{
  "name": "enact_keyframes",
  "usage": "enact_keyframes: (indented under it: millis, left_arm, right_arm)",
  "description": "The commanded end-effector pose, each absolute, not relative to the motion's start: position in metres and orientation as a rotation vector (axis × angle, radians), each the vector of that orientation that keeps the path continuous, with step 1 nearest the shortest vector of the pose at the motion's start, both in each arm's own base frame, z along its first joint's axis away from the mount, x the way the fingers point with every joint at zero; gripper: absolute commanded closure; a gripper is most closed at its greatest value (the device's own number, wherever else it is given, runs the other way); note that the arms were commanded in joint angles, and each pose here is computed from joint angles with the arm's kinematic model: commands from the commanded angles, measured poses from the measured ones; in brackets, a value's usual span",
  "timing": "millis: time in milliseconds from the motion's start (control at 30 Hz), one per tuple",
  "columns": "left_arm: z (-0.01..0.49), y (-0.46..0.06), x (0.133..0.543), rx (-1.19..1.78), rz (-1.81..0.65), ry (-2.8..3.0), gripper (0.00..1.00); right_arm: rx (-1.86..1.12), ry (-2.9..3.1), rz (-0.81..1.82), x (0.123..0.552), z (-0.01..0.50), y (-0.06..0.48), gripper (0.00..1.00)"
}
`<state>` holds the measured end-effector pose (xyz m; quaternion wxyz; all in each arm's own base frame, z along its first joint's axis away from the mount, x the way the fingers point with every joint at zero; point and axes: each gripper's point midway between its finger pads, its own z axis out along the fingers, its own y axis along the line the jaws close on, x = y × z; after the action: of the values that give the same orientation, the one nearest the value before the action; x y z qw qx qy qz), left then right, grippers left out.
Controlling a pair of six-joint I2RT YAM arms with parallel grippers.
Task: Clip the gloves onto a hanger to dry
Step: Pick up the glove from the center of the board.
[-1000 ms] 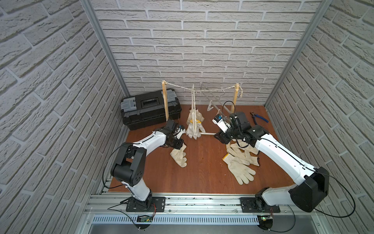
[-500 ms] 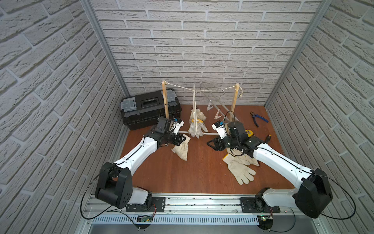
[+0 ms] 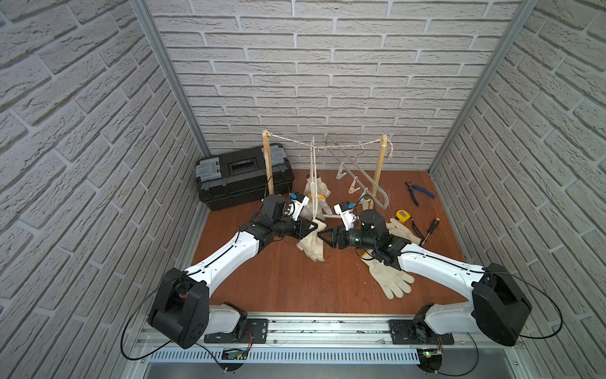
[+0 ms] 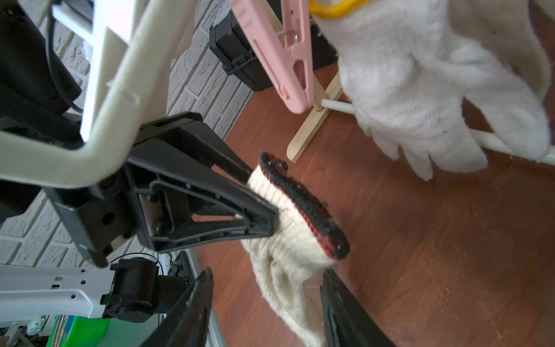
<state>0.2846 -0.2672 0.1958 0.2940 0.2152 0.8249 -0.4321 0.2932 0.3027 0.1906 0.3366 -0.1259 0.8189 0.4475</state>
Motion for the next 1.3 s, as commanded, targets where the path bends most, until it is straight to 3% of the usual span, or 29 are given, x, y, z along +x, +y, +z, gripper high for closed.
enact_keyframes:
  millis: [0, 267, 333, 467, 800, 1067, 1267]
  left_arm:
    - [0.218, -0.275, 0.28, 0.608, -1.22, 2.089, 0.82]
    - [0.221, -0.278, 0.273, 0.655, -1.275, 2.053, 0.82]
    - [0.223, -0.278, 0.272, 0.656, -1.285, 2.045, 0.82]
    - [0.227, -0.276, 0.271, 0.663, -1.291, 2.03, 0.82]
    - [0.23, -0.275, 0.269, 0.665, -1.342, 2.008, 0.81]
    - [0.222, -0.266, 0.274, 0.632, -1.318, 2.038, 0.78]
    - [0.216, -0.252, 0.281, 0.625, -1.236, 2.07, 0.56]
  right_arm:
    - [-0.303, 2.034, 1.214, 0.3, 0.211, 0.309, 0.42]
    - [-0.295, 2.009, 1.25, 0.302, 0.213, 0.312, 0.59]
    - [-0.287, 2.027, 1.227, 0.303, 0.208, 0.309, 0.59]
    - [-0.262, 2.057, 1.163, 0.307, 0.199, 0.298, 0.48]
    - [-0.312, 1.914, 1.374, 0.308, 0.231, 0.31, 0.49]
    - [-0.344, 1.907, 1.397, 0.302, 0.235, 0.311, 0.79]
    - [-0.405, 1.951, 1.305, 0.299, 0.232, 0.305, 0.92]
